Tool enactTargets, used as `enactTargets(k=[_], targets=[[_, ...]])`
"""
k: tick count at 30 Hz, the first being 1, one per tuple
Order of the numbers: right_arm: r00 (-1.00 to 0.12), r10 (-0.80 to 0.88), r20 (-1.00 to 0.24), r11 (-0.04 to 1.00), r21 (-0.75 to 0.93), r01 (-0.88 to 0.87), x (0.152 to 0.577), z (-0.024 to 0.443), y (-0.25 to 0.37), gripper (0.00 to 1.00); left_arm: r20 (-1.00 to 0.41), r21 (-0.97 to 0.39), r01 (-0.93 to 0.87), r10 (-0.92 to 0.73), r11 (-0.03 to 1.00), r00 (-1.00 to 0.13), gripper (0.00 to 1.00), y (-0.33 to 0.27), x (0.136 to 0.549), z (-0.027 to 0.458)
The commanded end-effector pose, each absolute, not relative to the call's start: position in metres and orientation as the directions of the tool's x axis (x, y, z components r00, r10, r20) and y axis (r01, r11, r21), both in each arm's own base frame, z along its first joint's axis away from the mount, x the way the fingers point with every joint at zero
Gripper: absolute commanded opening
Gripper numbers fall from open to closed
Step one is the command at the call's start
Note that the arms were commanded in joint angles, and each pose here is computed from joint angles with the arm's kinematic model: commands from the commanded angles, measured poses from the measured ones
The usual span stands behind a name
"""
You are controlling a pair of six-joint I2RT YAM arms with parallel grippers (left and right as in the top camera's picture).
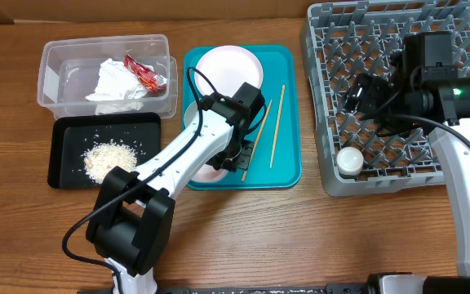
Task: Sort waste into correct bins and load items into the dishwasher
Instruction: 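Carry the emptied pink bowl back and set it on the teal tray, then retract the left arm and grasp the pink bowl with the right gripper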
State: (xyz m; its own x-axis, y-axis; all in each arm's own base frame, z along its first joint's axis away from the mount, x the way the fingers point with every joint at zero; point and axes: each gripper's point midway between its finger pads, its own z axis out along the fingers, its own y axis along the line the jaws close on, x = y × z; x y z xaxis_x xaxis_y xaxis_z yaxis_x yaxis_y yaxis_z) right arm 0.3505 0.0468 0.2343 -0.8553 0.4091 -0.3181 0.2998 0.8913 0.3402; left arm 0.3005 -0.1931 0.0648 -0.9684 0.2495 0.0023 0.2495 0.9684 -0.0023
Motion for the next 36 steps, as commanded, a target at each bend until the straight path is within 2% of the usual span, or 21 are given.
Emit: enactTargets(k=[1,2,5,10,14,21,23,24,28,36], targets=[[-0.852,0.397,-0.342,0.898,0.339,0.282,0.355,0.237,0.047,0.91,-0.017,-0.041,0.233,0.233,0.971,-0.972,0.22,-0.199,0.299,0.076],[-0.850,0.397,-0.347,0.898,0.340,0.280,0.356,0.238,0.047,0.91,-0.018,-0.050,0.234,0.233,0.971,-0.972,0.30,-0.201,0.299,0.078],[-0.845,0.397,-0.358,0.897,0.346,0.275,0.359,0.240,0.048,0.91,-0.025,-0.064,0.257,0.256,0.964,-0.966,0.41,-0.204,0.302,0.090],[-0.843,0.391,-0.370,0.884,0.406,0.232,0.367,0.246,0.059,0.91,-0.078,-0.072,0.272,0.267,0.960,-0.961,0.42,-0.209,0.316,0.130],[-0.839,0.366,-0.402,0.886,0.426,0.183,0.374,0.250,0.072,0.91,-0.142,-0.088,0.230,0.216,0.969,-0.966,0.42,-0.198,0.334,0.180],[-0.894,0.244,-0.376,0.900,0.432,0.064,0.377,0.230,0.129,0.89,-0.270,-0.168,0.026,-0.021,0.985,-0.963,0.43,-0.132,0.366,0.271],[-0.909,0.200,-0.366,0.903,0.429,0.027,0.377,0.221,0.148,0.89,-0.299,-0.205,-0.025,-0.087,0.979,-0.950,0.45,-0.112,0.373,0.287],[-0.917,0.174,-0.360,0.904,0.427,0.004,0.377,0.215,0.160,0.89,-0.312,-0.220,-0.054,-0.123,0.974,-0.942,0.51,-0.100,0.377,0.294],[-0.942,0.080,-0.325,0.908,0.415,-0.066,0.372,0.190,0.200,0.83,-0.338,-0.242,-0.142,-0.220,0.960,-0.915,0.60,-0.062,0.387,0.304],[-0.981,-0.035,-0.188,0.921,0.375,-0.105,0.350,0.127,0.256,0.69,-0.348,-0.199,-0.195,-0.255,0.961,-0.902,0.63,-0.025,0.391,0.300]])
